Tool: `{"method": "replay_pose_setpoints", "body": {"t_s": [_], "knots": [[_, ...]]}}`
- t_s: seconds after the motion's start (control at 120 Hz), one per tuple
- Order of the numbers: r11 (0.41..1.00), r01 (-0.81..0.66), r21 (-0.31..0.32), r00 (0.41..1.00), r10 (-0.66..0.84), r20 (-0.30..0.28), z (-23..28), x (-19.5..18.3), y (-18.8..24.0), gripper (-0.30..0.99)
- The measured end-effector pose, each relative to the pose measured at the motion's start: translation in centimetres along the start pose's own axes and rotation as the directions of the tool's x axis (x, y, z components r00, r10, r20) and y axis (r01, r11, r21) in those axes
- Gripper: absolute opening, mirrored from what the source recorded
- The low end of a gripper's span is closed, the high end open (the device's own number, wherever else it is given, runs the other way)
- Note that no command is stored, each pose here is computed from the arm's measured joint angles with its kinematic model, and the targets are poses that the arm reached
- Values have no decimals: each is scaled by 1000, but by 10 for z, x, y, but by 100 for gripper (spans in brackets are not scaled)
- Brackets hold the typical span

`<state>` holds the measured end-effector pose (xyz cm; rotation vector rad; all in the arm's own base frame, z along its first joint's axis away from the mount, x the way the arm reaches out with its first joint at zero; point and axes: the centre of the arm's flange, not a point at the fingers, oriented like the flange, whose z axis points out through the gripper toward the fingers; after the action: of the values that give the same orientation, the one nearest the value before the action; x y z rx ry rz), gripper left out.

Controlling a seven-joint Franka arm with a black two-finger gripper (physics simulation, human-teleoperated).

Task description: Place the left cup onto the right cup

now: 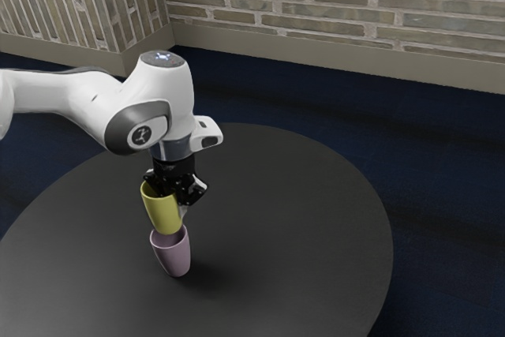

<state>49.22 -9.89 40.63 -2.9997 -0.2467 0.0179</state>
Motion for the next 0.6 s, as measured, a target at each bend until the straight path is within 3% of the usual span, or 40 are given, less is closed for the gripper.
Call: {"method": "replay_pose_setpoints", "body": {"t_s": [0.6], "knots": [[999,51,3,999,-51,2,12,-8,-2,-9]]}}
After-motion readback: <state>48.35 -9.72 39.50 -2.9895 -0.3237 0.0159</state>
